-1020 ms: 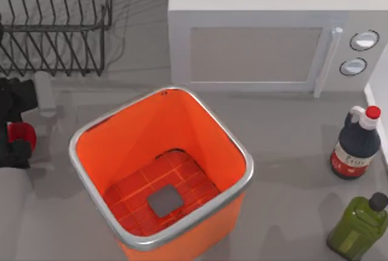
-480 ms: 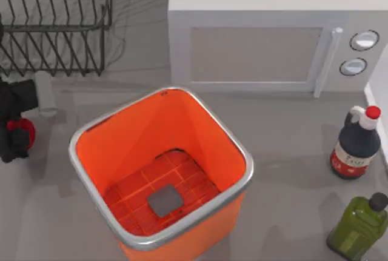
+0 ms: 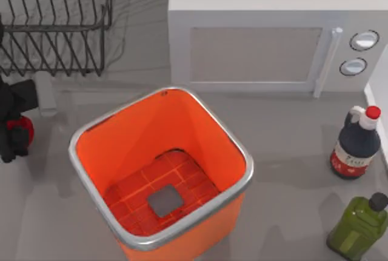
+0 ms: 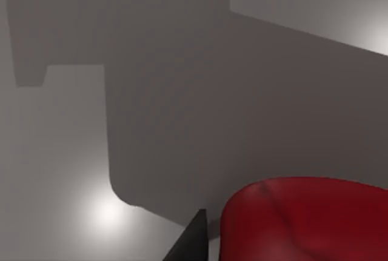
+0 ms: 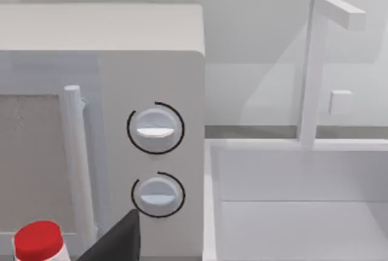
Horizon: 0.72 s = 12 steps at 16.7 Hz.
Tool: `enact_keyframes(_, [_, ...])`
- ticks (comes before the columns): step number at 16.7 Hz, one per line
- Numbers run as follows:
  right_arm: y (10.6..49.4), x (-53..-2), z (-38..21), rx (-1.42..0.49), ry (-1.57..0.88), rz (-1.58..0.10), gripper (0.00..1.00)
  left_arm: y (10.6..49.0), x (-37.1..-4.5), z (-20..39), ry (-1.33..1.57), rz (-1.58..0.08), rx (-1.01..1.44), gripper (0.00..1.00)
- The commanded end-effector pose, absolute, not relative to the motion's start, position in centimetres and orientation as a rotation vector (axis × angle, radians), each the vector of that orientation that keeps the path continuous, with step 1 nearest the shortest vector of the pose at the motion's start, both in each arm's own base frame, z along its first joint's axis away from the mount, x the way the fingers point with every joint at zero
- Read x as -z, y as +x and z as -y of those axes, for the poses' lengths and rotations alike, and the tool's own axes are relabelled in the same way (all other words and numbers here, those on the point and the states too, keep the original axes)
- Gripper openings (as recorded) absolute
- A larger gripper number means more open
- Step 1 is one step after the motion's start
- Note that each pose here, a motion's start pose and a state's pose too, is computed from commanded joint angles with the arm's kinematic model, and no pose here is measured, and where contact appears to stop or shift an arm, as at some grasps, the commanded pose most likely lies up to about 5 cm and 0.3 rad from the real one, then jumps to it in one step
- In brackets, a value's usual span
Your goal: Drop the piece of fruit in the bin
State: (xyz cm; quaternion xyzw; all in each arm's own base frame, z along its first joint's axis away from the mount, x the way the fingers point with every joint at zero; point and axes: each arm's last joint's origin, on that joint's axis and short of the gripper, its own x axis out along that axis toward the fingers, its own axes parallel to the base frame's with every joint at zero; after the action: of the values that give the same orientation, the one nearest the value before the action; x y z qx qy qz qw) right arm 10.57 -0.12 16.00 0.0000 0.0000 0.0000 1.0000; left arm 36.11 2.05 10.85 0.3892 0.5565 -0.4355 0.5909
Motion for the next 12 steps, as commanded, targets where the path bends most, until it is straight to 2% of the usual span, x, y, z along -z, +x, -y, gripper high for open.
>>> enact_keyframes(8, [10.6,-16.0,0.1,0.0,0.0,0.0,1.0,36.5,-11.8,-2.2,0.923,-1.276,1.0,0.0])
enact_keyframes(12, [10.6,-16.0,0.1,0.0,0.0,0.0,1.0,37.5,-15.9,-2.2,0.927,-1.26,1.003,0.0])
